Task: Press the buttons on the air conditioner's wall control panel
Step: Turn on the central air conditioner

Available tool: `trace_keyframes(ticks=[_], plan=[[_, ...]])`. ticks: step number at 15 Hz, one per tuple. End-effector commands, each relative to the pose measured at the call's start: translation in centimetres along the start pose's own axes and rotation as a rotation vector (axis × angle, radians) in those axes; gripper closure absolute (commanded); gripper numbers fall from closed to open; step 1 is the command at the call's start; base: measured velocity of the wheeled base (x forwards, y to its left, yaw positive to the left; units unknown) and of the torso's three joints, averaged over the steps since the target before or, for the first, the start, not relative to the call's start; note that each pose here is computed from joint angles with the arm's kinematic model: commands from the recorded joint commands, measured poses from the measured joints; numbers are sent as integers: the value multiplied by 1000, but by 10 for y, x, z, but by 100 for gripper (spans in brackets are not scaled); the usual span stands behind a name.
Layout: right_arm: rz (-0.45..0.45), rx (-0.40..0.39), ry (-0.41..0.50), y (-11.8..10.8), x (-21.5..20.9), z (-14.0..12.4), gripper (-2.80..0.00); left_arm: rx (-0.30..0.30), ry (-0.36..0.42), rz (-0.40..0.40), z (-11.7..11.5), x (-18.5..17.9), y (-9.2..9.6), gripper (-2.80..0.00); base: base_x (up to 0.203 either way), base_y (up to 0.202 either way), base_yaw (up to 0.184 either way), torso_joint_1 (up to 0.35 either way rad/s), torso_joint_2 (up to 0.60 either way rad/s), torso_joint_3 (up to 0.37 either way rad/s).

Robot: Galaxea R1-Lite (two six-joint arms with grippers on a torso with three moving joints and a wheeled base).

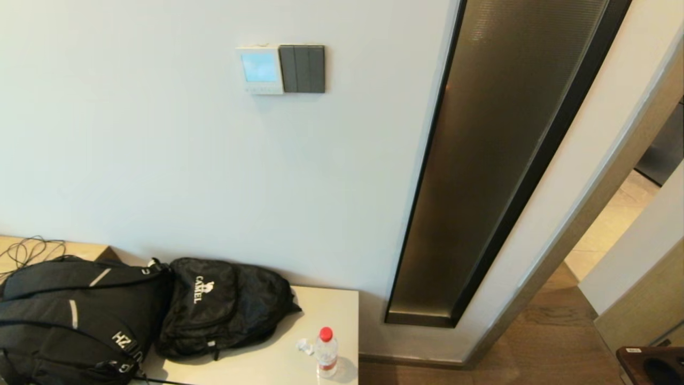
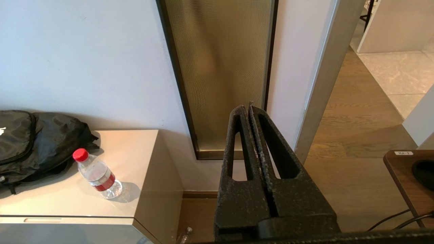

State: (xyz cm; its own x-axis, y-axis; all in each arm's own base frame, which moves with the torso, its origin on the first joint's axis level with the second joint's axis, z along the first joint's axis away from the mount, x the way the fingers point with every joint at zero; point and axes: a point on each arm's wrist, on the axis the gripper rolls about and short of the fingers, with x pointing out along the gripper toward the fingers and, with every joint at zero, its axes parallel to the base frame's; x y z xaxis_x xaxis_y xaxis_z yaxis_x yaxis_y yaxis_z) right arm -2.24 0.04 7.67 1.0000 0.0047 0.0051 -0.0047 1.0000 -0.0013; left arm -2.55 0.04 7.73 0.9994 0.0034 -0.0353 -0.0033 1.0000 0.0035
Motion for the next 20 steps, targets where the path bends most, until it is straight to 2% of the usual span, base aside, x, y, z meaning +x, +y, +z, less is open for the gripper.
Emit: trace_keyframes(ticks=[1, 14, 16, 20], plan=[[1, 0, 2, 0, 0, 0, 0, 0, 0, 0, 0, 0, 0, 0, 0, 0, 0, 0, 0, 0], [-2, -2, 2, 0, 0, 0, 0, 3, -8, 1, 2, -1, 0, 0, 0, 0, 0, 0, 0, 0], [-2, -2, 2, 0, 0, 0, 0, -6, -85, -13, 27, -10, 0, 0, 0, 0, 0, 0, 0, 0], [-2, -2, 2, 0, 0, 0, 0, -10, -49, -43, 80, 3, 0, 0, 0, 0, 0, 0, 0, 0]])
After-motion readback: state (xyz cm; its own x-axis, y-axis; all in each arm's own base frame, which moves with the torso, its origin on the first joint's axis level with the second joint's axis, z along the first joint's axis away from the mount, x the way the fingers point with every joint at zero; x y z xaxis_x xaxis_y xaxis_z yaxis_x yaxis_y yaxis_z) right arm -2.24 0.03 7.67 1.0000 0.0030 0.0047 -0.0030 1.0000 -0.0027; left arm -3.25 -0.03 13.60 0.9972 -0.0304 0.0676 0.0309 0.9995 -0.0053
